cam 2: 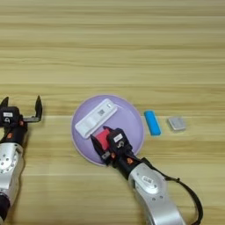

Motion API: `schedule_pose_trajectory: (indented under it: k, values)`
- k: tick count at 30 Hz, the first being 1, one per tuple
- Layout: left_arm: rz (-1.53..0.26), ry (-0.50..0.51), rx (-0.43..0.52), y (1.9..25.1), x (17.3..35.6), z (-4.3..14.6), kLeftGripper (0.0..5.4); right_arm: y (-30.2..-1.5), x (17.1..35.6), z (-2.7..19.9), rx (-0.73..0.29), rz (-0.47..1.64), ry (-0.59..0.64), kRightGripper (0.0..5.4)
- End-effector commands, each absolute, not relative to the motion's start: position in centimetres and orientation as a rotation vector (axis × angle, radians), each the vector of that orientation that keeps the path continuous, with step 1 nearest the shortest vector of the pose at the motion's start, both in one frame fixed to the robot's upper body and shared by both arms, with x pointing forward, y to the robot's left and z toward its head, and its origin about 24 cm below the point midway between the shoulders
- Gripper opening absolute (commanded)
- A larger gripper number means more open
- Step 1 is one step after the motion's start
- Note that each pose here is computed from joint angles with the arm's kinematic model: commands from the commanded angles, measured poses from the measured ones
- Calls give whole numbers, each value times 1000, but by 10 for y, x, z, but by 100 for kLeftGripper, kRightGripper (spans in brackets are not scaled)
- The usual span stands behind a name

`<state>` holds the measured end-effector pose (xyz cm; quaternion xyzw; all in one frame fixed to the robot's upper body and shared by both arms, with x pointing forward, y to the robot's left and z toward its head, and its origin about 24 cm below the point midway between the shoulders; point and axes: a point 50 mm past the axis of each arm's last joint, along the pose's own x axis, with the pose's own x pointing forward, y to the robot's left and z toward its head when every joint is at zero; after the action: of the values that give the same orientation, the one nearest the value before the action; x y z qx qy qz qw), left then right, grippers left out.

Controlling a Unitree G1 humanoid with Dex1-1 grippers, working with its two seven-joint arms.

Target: Move the objects on the table

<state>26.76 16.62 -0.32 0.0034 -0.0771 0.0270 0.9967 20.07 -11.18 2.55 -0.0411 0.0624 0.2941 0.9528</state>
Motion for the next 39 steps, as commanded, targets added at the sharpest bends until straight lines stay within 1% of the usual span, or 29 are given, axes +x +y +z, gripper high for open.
schedule_pose_trajectory:
  k: [1,12,15,19,25,27,32,36,39]
  values:
    - [56,-158,8,166,269,-2,540,-115,201,30,-69,595,130,224]
    - [56,-158,7,166,269,-2,540,-120,201,52,-69,577,55,224]
    - [57,-159,7,166,269,-2,540,-127,201,59,-79,548,31,224]
    - [57,-162,5,166,269,-2,540,-152,201,67,-101,448,10,224]
    - [58,-163,5,166,269,-2,540,-189,196,75,-142,319,8,224]
    - [59,-163,4,166,269,-2,540,-198,194,74,-161,288,20,224]
    - [59,-161,2,166,269,-2,540,-216,186,68,-156,211,61,224]
    - [59,-162,-1,165,270,-2,540,-230,186,44,-117,148,142,224]
    - [60,-162,-1,166,271,-1,540,-233,188,37,-111,140,162,224]
